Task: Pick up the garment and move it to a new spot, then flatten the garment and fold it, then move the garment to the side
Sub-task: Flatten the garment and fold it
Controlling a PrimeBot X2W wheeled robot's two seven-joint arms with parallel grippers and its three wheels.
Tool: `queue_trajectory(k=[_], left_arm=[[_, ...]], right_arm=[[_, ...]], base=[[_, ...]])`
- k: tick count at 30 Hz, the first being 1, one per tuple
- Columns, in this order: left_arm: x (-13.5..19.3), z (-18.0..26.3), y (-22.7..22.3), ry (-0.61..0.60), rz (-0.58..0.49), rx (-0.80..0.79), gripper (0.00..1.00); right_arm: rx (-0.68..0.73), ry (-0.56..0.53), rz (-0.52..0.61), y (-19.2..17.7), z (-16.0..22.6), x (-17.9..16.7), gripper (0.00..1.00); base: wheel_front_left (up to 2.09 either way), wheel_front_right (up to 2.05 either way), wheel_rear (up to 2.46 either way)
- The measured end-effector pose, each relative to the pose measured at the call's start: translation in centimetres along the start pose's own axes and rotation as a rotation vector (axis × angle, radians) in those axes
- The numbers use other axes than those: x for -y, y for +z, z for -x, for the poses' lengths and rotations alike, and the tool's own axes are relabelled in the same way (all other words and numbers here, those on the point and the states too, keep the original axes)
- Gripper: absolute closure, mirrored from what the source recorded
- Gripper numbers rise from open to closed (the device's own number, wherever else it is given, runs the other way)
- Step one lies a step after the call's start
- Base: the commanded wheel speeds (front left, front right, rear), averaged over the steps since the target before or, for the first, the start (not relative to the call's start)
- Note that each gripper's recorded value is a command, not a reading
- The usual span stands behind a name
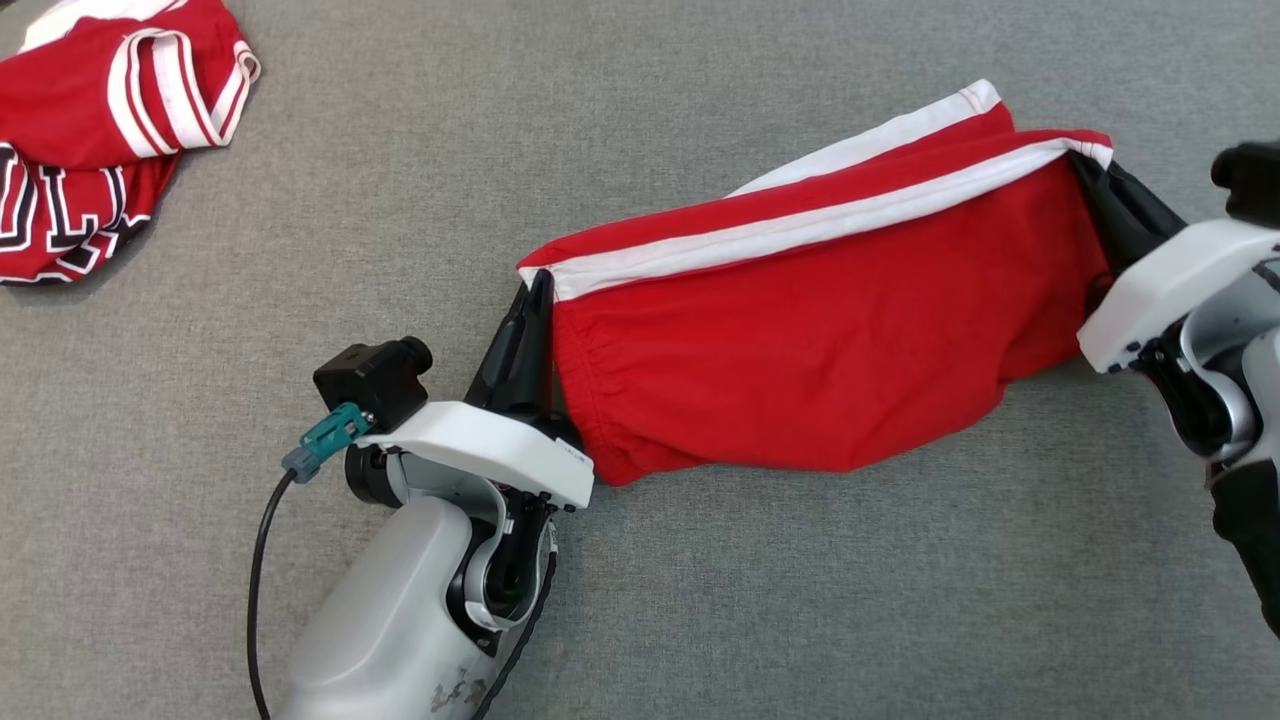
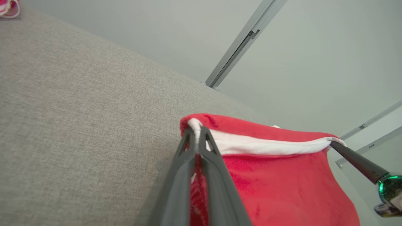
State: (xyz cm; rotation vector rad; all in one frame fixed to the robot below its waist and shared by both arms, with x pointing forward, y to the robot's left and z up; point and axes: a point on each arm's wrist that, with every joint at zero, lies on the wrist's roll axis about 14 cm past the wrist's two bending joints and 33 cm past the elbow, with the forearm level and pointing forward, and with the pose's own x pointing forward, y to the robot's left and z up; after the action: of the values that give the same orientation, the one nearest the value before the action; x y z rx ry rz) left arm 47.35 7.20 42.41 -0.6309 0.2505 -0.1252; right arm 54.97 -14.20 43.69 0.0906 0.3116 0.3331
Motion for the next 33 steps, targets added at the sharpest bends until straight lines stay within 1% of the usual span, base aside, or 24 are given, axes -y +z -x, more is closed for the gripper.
queue_trajectory(k=[6, 9, 10, 12, 13, 14, 15, 16, 22, 28, 33], left_arm=[[-0.6, -0.4, -0.1, 0.031, 0.014, -0.010, 1.00], [-0.7, -0.6, 0.1, 0.037, 0.019, -0.005, 1.00], [-0.7, -0.6, 0.1, 0.039, 0.023, -0.005, 1.00], [-0.7, -0.6, 0.3, 0.042, 0.036, 0.001, 0.81], [-0.7, -0.6, 0.4, 0.042, 0.038, 0.003, 0.69], [-0.7, -0.6, 0.6, 0.041, 0.042, 0.008, 0.53], [-0.7, -0.6, 0.7, 0.041, 0.048, 0.013, 0.36], [-0.7, -0.5, 0.7, 0.041, 0.050, 0.014, 0.00], [-1.0, 0.6, 0.3, 0.050, 0.058, 0.006, 0.00], [-0.7, 1.5, 1.5, 0.032, 0.044, 0.051, 0.00], [-0.2, 2.5, 2.8, 0.013, -0.011, 0.096, 0.00]], right_arm=[[-0.074, 0.030, 0.036, -1.1, -2.4, -0.7, 1.00], [-0.081, 0.035, 0.042, -1.1, -3.3, -0.9, 1.00], [-0.078, 0.038, 0.045, -0.9, -3.6, -1.0, 0.78], [-0.072, 0.043, 0.060, -0.7, -4.1, -1.2, 0.33], [-0.076, 0.048, 0.067, -0.8, -4.2, -1.4, 0.08], [-0.077, 0.050, 0.067, -0.8, -4.4, -1.6, 0.00], [-0.078, 0.054, 0.070, -0.8, -4.5, -1.7, 0.00], [-0.081, 0.055, 0.073, -0.9, -4.6, -1.8, 0.00], [-0.053, 0.040, 0.090, -0.3, -5.2, -1.3, 0.00], [-0.004, 0.040, 0.104, 0.8, -4.9, -1.3, 0.00], [0.021, 0.030, 0.134, 1.8, -3.6, -0.5, 0.00]], base=[[0.00, 0.00, 0.00], [0.00, 0.00, 0.00], [0.00, 0.00, 0.00], [0.00, 0.00, 0.00], [0.00, 0.00, 0.00], [0.00, 0.00, 0.00], [0.00, 0.00, 0.00], [0.00, 0.00, 0.00], [0.00, 0.00, 0.00], [0.00, 0.00, 0.00], [0.00, 0.00, 0.00]])
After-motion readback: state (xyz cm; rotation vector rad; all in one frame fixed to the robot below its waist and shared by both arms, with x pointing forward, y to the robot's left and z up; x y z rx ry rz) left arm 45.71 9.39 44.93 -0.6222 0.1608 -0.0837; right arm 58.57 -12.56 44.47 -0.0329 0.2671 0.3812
